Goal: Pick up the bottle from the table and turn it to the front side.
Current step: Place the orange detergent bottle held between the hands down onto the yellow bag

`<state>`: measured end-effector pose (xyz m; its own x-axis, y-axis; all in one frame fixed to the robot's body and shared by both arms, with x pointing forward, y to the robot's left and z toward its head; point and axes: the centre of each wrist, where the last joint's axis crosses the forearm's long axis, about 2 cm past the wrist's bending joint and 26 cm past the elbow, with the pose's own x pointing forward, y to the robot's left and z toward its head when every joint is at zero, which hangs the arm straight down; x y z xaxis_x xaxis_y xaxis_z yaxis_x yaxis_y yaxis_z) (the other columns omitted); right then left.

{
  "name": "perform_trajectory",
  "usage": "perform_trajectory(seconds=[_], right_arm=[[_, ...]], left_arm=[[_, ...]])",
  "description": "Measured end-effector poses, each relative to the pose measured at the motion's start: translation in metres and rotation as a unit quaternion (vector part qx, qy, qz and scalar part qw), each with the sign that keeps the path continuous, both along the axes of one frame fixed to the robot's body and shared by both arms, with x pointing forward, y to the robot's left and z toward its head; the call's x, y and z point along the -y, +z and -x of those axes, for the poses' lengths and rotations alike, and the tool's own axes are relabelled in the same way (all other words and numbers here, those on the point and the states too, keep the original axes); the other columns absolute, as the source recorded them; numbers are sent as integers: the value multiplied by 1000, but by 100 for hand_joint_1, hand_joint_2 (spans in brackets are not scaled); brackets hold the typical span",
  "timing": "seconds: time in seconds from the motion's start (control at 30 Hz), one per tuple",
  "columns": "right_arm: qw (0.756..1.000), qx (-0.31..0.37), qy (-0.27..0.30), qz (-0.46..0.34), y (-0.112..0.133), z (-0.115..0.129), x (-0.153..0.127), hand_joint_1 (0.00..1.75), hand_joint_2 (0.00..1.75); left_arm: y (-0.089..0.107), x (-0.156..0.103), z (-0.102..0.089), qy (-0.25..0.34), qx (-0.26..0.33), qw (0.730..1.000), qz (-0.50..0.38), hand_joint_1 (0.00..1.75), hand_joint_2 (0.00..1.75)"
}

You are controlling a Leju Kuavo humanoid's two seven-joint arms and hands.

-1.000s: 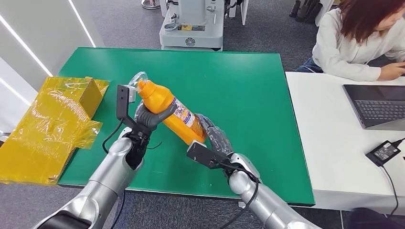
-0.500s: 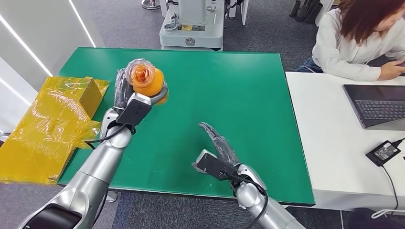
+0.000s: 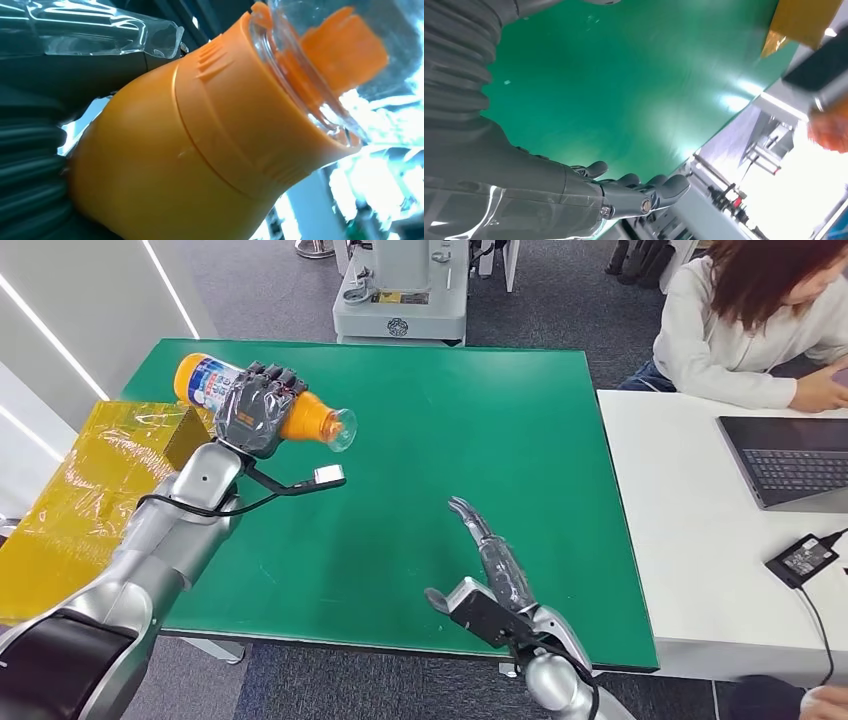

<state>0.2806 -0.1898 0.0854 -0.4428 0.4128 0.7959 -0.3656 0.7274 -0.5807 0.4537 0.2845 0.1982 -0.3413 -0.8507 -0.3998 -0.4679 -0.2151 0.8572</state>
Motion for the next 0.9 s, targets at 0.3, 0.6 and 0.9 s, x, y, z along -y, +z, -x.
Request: perform_trajectory(seconds=[0.3, 0.6, 0.9], right_arm=[[999, 9, -31, -13, 2, 22, 24, 0, 175], [999, 10, -43, -17, 3, 31, 27, 0, 175], [1000, 2, -16, 2, 3, 35, 26, 0, 175]], left_arm=[[-37, -37, 9, 126, -142, 981, -50, 175, 175], [-62, -74, 25, 205, -227, 949, -81, 175, 175], [-102, -123, 62, 277, -329, 894, -129, 175, 175]])
